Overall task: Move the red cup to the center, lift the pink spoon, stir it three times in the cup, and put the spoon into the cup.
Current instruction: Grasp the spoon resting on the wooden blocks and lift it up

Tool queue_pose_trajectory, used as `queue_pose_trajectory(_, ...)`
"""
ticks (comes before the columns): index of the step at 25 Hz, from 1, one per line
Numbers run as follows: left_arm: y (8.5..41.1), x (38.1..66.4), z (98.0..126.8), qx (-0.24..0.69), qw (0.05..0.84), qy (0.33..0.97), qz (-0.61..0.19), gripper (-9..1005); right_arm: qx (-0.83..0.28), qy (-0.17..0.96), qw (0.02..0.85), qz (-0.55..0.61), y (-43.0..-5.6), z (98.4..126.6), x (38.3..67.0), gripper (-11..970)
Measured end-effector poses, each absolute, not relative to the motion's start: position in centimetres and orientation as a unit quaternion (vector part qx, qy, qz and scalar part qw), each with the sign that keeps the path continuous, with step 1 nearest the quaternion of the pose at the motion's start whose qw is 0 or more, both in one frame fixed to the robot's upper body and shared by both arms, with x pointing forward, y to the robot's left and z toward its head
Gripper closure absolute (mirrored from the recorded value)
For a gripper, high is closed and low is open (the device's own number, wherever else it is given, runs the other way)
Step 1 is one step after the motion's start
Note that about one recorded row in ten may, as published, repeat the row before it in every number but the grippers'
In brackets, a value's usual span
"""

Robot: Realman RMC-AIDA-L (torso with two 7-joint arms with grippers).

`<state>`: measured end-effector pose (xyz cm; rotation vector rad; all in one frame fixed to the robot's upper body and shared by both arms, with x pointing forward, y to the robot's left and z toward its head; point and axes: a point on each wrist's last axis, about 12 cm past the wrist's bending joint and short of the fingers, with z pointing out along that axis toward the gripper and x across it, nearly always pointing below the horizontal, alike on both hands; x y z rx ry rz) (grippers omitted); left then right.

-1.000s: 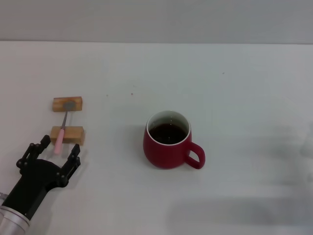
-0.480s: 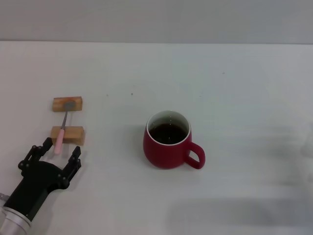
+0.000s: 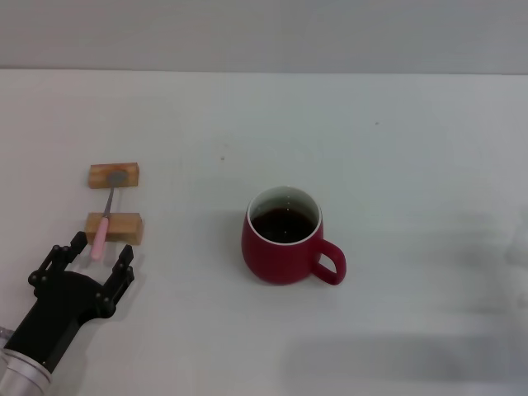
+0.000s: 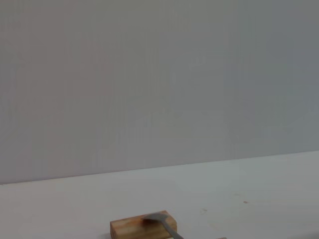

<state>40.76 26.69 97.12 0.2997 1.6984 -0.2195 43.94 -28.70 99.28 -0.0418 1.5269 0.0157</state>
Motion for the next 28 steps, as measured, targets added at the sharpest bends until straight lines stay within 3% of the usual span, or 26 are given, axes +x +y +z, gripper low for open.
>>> queue_pose_trajectory(24, 26.91, 40.99, 97.23, 0.121, 0.647, 0.746, -0.097, 319, -0.019, 0.692, 0.721, 0.007, -28.73, 99.23, 43.84, 960)
queue_pose_trajectory(26, 26.93, 41.01, 97.25, 0.121, 0.648, 0.746, -0.098, 439, -0.019, 0.692, 0.721, 0.007, -28.73, 99.23, 43.84, 960)
queue_pose_trajectory(28, 26.89, 41.09, 97.27, 0.122, 0.648, 0.745, -0.098, 449, -0.019, 0.692, 0.721, 0.007, -28.72, 99.23, 43.84, 959)
